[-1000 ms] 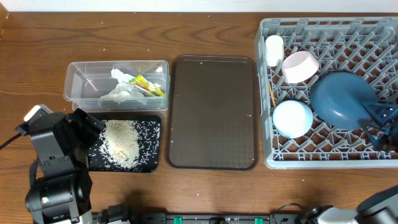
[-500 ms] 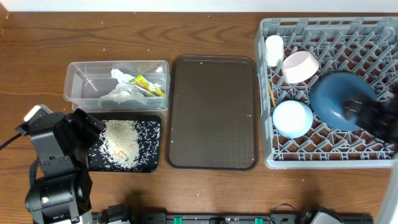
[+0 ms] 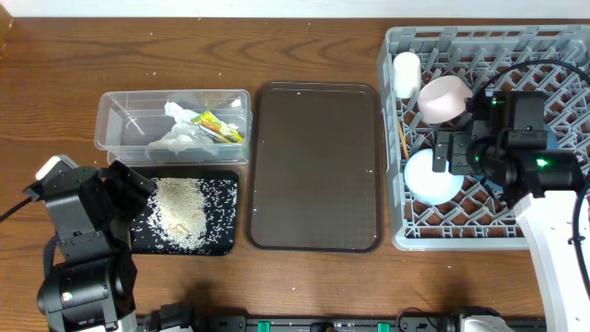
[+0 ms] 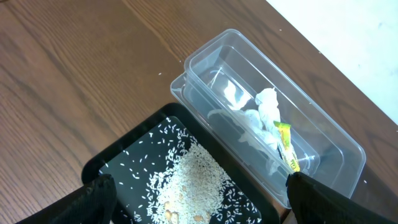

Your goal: Sort waste into correct bins and load items into the dishwasher rack

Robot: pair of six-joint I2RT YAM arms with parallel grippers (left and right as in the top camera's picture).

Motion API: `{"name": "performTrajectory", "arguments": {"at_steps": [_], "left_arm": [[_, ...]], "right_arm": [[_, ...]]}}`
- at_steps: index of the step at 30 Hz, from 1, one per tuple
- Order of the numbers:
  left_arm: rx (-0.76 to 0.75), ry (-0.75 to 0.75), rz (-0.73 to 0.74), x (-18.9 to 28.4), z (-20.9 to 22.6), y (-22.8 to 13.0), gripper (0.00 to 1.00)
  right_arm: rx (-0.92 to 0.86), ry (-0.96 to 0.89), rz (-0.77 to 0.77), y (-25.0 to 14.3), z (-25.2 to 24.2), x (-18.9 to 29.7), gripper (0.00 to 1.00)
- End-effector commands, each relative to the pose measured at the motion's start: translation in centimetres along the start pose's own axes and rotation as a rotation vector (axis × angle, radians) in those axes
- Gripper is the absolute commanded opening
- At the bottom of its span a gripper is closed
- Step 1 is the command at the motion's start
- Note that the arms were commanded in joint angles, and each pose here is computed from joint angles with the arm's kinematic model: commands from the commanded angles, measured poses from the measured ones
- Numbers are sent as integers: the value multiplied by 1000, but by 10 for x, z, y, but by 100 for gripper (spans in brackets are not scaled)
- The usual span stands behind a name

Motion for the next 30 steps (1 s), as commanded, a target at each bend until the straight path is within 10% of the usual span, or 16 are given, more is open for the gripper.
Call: {"name": "performTrajectory", "arguments": {"at_steps": [1,21,30], "left_arm": [[1,6,-16,3,1,5,90],[1,6,-17,3,1,5,90],[1,6,-16,3,1,5,90]], "right_arm": [[18,-32,-4,1,-2,0,99],[18,-31,-7,0,-3,2,99],[18,-16,-266,-1,-8,71,99]]}}
Point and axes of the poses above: each gripper's point midway between its finger pads, its own x axis back along the fingers, its own z axis along the line the jaws close on, y = z × x, the point moved 1 cm from there along x, back along the fingers, and after that the axes turned 6 degrees about -x, right-handed, at the moved point
